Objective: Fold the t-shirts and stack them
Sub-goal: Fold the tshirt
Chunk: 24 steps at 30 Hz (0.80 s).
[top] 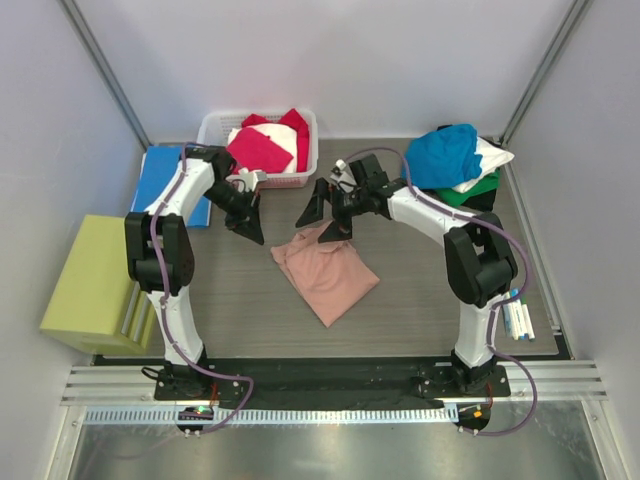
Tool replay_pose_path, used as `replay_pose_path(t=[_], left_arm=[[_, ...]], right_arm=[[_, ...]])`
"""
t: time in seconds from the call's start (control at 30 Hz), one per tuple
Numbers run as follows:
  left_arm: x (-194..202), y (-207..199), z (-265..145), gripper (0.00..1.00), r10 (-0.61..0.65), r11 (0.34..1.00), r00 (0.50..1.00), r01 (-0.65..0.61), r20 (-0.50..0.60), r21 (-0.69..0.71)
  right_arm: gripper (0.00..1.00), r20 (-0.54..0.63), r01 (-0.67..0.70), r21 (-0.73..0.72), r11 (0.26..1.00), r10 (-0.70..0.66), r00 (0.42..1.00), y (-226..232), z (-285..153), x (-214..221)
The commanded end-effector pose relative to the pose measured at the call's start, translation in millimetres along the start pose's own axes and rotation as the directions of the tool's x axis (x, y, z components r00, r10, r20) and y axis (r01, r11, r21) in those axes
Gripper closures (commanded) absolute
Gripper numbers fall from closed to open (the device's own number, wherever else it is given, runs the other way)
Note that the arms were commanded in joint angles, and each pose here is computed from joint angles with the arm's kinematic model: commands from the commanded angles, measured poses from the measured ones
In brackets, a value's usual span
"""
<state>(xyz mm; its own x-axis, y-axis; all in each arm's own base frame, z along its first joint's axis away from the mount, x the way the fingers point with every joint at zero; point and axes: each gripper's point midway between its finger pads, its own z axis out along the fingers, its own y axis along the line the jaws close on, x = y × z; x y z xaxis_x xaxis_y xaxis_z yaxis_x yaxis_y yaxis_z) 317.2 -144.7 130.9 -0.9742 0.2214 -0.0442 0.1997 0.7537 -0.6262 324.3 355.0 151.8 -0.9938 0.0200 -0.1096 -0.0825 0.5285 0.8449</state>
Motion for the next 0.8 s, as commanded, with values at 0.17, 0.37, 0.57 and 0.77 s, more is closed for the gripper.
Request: replay_pose_path(t=[0.17, 0.37, 0.57, 0.77], left_arm=[[21.6, -25.6, -19.7, 1.0, 0.027, 1.0, 0.999, -0.027, -0.038, 0.015], [21.2, -30.7, -19.0, 1.0, 0.037, 0.999, 0.998, -0.036, -0.041, 0.018], [28.3, -33.7, -15.3, 1.0, 0.055, 0.998, 0.997, -0.055, -0.055, 0.003], [30.0, -32.7, -12.0, 1.0, 0.065, 0.998, 0.996, -0.065, -0.064, -0.007]], right_arm=[[0.0, -0.023, -0.1, 0.058, 0.993, 0.101, 0.995, -66.5, 13.4, -34.9], [0.0, -0.002, -0.1, 0.02, 0.995, 0.1, 0.995, -69.2, 24.6, -77.3], [0.0, -0.004, -0.093, -0.047, 0.995, 0.093, 0.996, -57.3, 43.4, -109.7], [0.0, 0.023, -0.055, -0.072, 0.996, 0.057, 0.998, -41.5, 27.5, -119.6]])
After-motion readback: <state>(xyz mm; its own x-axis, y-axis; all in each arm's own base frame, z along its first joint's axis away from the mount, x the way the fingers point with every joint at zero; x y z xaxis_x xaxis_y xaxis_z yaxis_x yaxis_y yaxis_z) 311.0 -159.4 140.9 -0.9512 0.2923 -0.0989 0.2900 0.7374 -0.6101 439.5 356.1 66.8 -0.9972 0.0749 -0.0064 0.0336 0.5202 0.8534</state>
